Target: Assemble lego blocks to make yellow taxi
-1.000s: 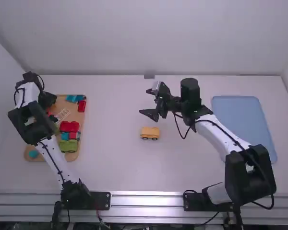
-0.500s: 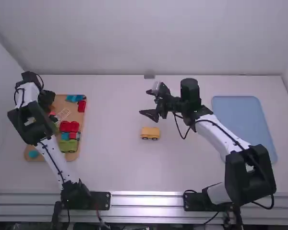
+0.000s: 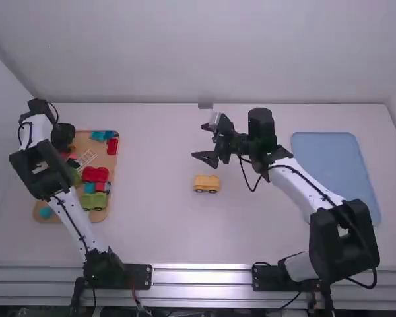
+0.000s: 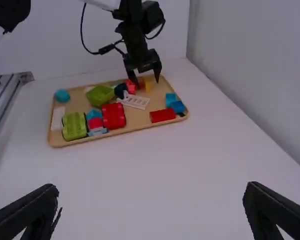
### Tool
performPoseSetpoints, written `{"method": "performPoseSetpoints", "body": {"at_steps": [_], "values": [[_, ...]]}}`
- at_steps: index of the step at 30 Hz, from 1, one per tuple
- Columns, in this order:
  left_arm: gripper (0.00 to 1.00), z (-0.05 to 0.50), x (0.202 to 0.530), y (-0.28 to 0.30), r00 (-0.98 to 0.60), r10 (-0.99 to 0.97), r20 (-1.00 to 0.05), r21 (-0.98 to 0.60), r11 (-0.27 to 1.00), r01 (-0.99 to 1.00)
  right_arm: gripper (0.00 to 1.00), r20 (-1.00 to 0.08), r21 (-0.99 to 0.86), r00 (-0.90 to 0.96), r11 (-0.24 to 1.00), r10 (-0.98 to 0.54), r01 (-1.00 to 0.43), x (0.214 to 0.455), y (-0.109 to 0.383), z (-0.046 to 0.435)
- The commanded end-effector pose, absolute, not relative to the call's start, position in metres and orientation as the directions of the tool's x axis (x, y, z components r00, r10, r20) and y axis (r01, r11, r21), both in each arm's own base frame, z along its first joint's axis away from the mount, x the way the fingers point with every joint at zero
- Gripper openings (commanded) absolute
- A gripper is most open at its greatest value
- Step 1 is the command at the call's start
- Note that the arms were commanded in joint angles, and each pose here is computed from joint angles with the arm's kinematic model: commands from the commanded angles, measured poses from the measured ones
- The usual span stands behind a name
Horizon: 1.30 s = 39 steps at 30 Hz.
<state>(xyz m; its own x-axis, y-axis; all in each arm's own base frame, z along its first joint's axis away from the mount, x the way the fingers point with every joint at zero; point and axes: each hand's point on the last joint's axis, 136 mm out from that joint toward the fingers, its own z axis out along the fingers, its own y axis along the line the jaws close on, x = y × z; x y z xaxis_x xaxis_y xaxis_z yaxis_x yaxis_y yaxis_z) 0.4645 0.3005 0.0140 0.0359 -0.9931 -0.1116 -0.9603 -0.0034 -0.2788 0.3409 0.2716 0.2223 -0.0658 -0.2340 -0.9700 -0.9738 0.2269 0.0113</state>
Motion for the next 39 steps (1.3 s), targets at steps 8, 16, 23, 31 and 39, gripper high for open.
{"method": "performPoseSetpoints", "body": {"at_steps": [8,16,23,31,39], "values": [[0.45,0.001,0.455,0.3,0.015,-0.992,-0.129,-0.221,0.014,-0.975,0.99,-0.976,-0.029,-0.02,0.22,-0.215,-0.975,0.341,0.273,0.243],[0.52,0.0,0.456,0.303,-0.034,-0.988,-0.151,-0.214,0.067,-0.974,0.99,-0.975,-0.018,-0.031,0.22,-0.219,-0.975,0.34,0.273,0.241],[0.51,-0.006,0.456,0.302,-0.042,-0.987,-0.152,-0.218,0.075,-0.973,0.99,-0.974,-0.01,-0.04,0.219,-0.222,-0.976,0.339,0.273,0.239],[0.41,-0.02,0.45,0.299,-0.044,-0.989,-0.142,-0.204,0.073,-0.976,0.99,-0.975,-0.013,-0.036,0.22,-0.221,-0.975,0.34,0.273,0.24],[0.33,-0.013,0.454,0.295,-0.047,-0.992,-0.119,-0.22,0.072,-0.973,0.99,-0.975,-0.014,-0.035,0.22,-0.221,-0.975,0.34,0.273,0.24]]}}
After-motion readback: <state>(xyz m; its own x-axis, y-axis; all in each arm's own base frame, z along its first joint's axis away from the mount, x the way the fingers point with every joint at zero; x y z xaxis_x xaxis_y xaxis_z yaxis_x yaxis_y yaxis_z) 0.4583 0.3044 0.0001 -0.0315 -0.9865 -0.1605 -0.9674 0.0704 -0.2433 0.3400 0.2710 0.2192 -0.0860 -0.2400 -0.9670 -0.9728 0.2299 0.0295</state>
